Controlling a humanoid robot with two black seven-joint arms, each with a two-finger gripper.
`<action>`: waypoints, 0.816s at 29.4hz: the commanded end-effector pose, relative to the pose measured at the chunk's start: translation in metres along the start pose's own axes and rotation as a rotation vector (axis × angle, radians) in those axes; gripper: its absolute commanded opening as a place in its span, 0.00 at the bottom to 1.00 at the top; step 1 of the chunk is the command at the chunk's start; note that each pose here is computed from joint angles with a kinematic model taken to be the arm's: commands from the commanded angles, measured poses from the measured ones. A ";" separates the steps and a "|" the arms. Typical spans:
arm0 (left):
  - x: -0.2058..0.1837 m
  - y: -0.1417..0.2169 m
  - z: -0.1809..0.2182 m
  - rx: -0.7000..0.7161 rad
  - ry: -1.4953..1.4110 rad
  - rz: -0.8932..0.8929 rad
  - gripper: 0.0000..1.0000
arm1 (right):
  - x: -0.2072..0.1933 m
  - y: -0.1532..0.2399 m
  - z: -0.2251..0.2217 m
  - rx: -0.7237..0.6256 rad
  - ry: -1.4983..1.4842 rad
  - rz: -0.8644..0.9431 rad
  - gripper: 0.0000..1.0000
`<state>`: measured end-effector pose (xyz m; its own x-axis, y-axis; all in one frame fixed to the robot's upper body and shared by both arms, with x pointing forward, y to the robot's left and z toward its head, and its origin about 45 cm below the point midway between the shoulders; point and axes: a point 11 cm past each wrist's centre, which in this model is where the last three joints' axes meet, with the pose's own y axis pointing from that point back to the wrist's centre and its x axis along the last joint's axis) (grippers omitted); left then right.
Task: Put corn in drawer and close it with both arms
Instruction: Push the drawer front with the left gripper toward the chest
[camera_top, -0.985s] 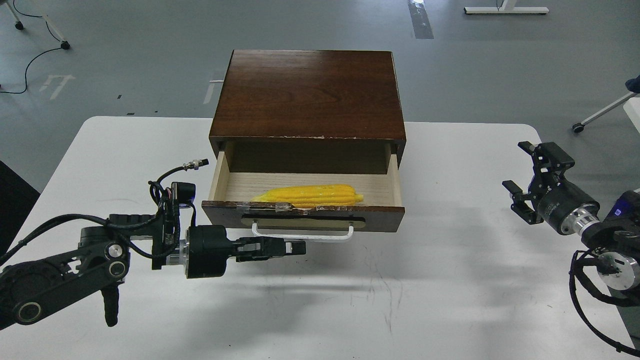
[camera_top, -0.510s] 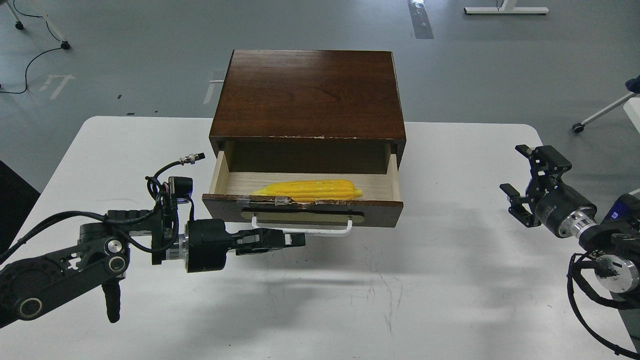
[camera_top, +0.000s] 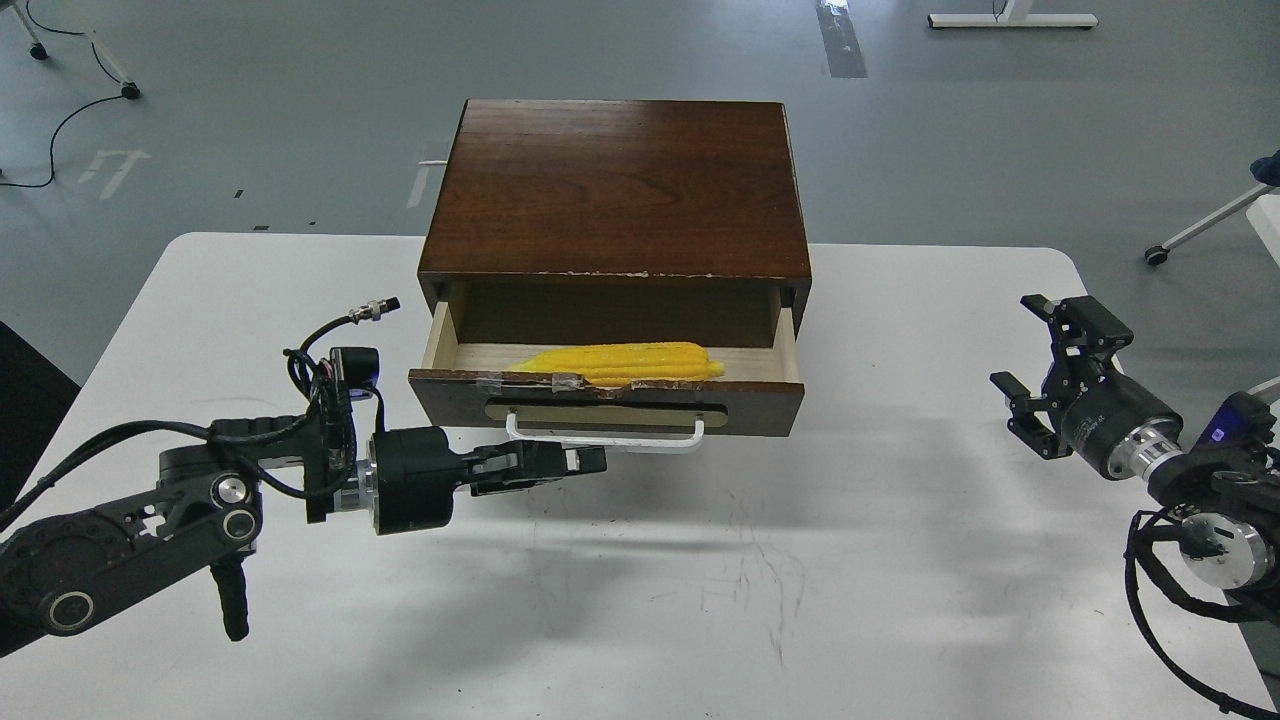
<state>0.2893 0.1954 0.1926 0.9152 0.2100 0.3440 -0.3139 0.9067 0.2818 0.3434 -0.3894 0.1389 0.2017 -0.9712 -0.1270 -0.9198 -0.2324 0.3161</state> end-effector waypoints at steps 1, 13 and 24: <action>0.007 0.001 0.000 -0.001 -0.003 0.034 0.00 | -0.002 0.000 0.003 -0.003 -0.004 -0.002 0.99; 0.014 0.000 -0.005 0.007 0.003 0.063 0.00 | -0.002 0.000 0.003 -0.003 -0.004 -0.002 0.99; 0.018 -0.006 -0.011 0.010 0.017 0.080 0.00 | -0.001 0.002 0.006 -0.010 -0.007 0.001 0.99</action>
<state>0.3064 0.1996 0.1879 0.8944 0.2772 0.3511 -0.3802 0.8847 0.2699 0.3404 -0.3878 0.1347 0.2001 -0.9706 -0.1336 -0.9169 -0.2335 0.3235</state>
